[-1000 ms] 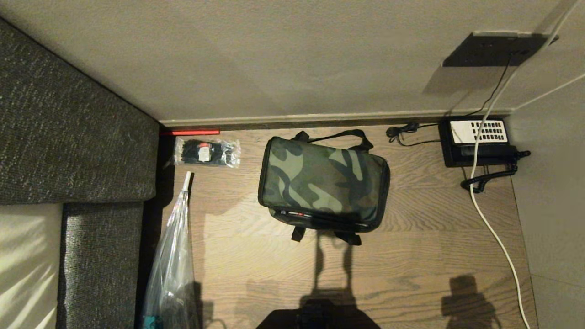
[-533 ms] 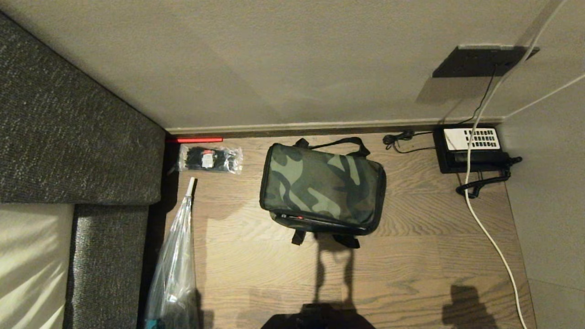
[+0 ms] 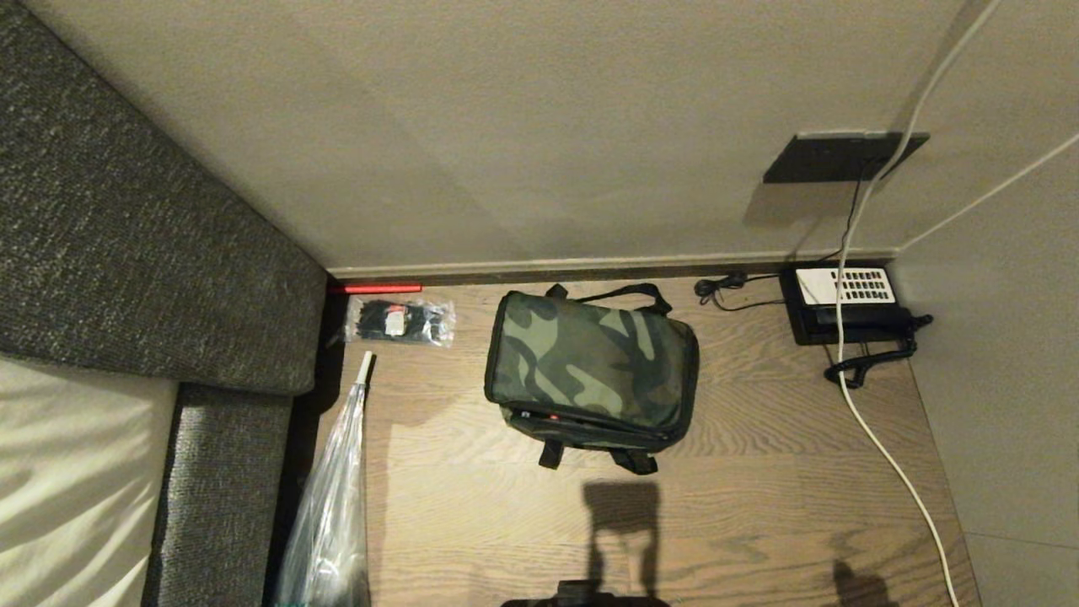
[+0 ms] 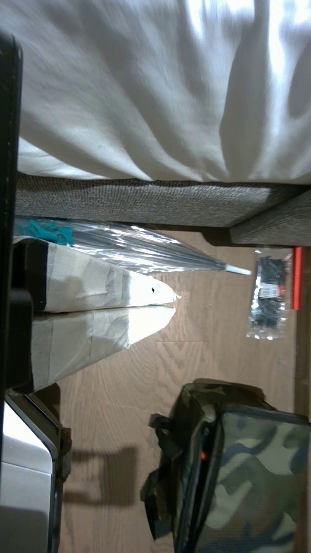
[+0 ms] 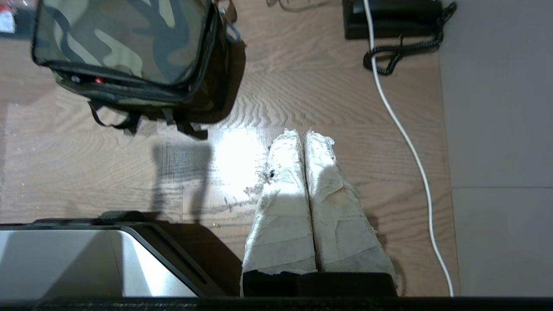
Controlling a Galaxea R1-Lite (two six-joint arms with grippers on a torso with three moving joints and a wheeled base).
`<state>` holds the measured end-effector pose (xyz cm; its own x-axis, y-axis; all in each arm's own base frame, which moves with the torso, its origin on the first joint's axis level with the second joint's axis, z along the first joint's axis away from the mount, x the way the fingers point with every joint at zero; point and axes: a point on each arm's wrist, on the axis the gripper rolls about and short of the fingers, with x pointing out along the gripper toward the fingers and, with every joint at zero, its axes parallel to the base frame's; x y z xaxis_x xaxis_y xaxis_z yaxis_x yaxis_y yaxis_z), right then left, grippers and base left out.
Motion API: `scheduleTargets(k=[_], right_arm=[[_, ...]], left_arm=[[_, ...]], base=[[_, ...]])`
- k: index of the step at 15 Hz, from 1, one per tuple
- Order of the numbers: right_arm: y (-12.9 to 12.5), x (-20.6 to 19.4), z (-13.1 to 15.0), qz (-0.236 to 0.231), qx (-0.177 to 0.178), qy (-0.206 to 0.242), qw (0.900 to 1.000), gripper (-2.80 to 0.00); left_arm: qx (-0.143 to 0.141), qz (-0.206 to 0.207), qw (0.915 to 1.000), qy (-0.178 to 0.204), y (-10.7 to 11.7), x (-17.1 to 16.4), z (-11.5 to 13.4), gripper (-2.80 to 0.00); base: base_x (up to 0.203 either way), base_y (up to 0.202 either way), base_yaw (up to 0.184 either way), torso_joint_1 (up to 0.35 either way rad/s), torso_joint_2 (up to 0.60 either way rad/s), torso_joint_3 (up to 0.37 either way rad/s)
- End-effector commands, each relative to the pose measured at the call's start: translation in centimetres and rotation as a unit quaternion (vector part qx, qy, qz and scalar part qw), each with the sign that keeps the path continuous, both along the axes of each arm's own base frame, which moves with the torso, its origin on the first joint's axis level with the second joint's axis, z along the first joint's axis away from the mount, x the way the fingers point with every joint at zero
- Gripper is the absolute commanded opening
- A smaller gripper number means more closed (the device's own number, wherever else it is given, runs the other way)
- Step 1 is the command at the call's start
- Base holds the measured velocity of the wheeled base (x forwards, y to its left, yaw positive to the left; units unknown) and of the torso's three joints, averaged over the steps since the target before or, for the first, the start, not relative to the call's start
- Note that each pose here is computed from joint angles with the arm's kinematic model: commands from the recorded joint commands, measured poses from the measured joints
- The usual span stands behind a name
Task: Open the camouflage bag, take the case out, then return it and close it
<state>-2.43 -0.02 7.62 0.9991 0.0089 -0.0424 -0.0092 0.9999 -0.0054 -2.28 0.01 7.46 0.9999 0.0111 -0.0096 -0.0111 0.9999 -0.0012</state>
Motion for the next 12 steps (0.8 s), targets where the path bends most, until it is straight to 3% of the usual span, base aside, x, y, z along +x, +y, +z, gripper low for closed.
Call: scheduleTargets(k=[1, 12], right_arm=[[0.00, 0.03, 0.01, 0.000, 0.000, 0.003, 1.000, -2.80], [0.00, 0.02, 0.01, 0.000, 0.000, 0.002, 1.000, -2.80]], left_arm=[[0.001, 0.000, 1.0000, 0.001, 0.00, 0.01, -0.04, -2.80], [-0.002, 0.001, 1.0000, 0.001, 0.00, 0.01, -0.04, -2.80]], base=[[0.000, 0.000, 0.000, -0.002, 0.01, 0.198], [0.000, 0.000, 0.000, 0.002, 0.00, 0.199]])
